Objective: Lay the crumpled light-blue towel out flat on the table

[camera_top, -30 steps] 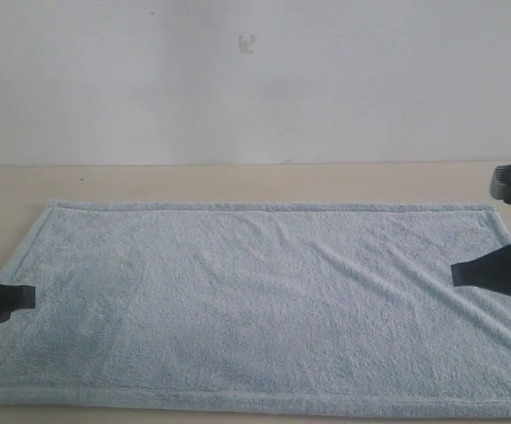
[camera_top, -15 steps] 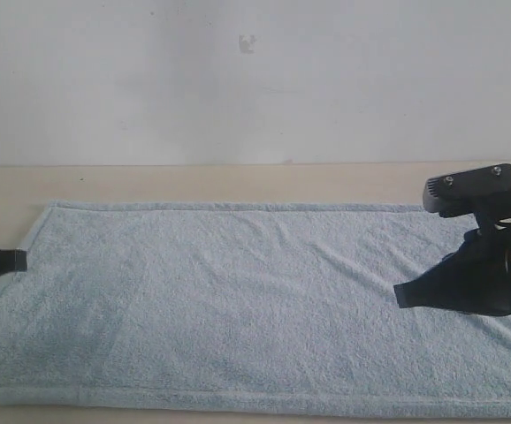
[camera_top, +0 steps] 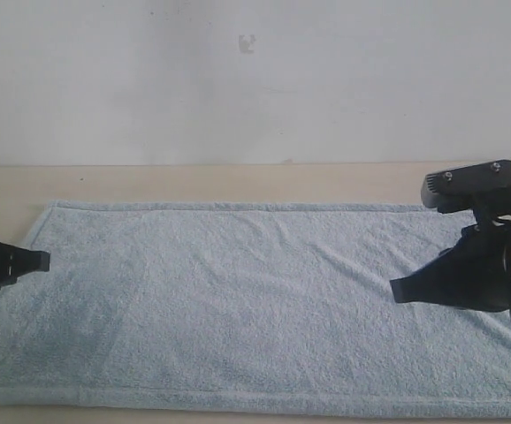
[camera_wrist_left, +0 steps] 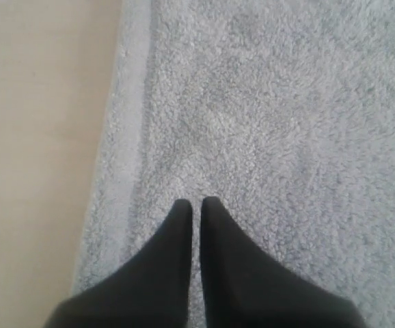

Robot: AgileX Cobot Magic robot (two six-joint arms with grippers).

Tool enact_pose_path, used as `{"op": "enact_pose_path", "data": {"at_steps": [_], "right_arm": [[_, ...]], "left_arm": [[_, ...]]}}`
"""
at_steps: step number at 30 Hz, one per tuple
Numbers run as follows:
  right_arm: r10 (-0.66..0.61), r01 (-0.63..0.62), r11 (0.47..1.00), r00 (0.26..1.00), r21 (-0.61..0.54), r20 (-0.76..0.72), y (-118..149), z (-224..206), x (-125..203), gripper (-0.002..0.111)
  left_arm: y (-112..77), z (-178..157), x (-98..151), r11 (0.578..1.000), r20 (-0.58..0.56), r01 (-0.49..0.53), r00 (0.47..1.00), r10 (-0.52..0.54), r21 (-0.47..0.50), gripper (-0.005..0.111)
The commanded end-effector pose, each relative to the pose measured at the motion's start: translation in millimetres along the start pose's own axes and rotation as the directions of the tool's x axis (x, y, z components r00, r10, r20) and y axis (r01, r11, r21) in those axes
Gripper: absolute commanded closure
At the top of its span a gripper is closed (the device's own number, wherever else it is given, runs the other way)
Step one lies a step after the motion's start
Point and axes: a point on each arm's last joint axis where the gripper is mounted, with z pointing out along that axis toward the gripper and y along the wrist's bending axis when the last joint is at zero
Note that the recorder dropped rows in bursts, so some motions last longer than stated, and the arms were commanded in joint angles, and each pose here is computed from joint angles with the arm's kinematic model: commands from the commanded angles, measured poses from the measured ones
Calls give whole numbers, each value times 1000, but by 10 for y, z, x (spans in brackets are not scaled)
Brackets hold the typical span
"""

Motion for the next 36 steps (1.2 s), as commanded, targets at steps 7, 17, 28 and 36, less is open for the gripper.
{"op": "enact_pose_path", "data": {"at_steps": [7,17,28,36], "right_arm": [[5,-5,1000,1000,-12,28,11,-24,-27,108],[8,-7,1000,999,-17,38,16,-25,-35,108],[13,-12,1000,999,-21,44,19,-25,-41,108],[13,-12,1000,999,-25,51,22,-25,-48,108]], "left_arm": [[8,202,108,999,-66,-43,997,42,-1,103],[32,272,190,998,-120,-68,991,66,-15,103],[247,247,230,996,-174,5,985,-21,-91,103],[141,1,-102,999,71,37,997,-38,7,103]]}}
